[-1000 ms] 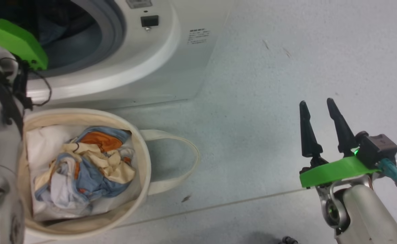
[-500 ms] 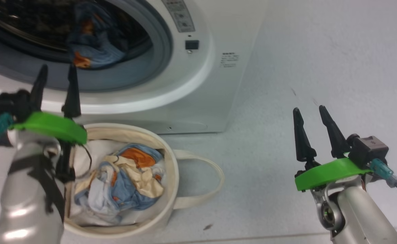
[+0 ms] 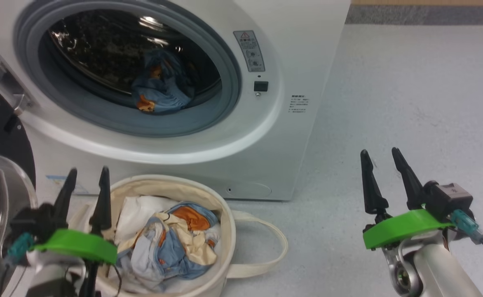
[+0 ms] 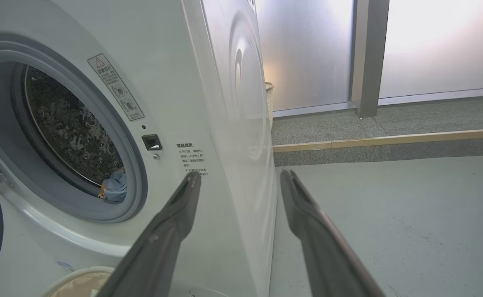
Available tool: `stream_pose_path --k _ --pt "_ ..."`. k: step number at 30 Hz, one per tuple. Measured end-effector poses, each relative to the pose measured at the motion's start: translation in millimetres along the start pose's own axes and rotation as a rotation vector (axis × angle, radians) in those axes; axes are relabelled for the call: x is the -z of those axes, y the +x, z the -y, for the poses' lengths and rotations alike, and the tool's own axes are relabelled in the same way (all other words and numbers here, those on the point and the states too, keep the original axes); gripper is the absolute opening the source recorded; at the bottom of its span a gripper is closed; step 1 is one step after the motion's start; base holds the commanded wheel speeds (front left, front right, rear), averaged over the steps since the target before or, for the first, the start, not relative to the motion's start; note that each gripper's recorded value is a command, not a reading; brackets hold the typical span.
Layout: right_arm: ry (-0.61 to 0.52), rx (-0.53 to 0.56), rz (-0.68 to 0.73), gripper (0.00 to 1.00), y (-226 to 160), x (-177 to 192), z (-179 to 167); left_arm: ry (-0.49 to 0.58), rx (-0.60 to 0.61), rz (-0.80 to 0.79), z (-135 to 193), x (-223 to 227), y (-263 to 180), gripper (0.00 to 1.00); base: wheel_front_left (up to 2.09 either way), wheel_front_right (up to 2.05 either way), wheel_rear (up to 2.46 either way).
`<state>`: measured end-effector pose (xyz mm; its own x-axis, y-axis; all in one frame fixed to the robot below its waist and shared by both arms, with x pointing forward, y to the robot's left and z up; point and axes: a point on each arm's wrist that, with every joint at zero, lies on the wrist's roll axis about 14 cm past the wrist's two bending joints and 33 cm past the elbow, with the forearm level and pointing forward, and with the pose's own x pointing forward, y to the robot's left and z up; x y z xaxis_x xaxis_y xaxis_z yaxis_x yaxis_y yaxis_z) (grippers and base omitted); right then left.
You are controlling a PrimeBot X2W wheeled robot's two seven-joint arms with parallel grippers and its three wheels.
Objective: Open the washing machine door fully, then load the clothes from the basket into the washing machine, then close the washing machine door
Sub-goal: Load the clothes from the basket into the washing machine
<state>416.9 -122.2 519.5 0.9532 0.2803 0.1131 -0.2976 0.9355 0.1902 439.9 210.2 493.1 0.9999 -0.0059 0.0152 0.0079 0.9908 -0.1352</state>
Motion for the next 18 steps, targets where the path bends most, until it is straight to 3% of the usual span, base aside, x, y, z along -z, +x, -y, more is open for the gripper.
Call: stream_pose_path --k 18 --pt "-0.008 0.036 -0.003 1.00 -17 -2 8 -0.025 -0.015 -0.014 1 8 -26 1.00 0.00 0.00 0.00"
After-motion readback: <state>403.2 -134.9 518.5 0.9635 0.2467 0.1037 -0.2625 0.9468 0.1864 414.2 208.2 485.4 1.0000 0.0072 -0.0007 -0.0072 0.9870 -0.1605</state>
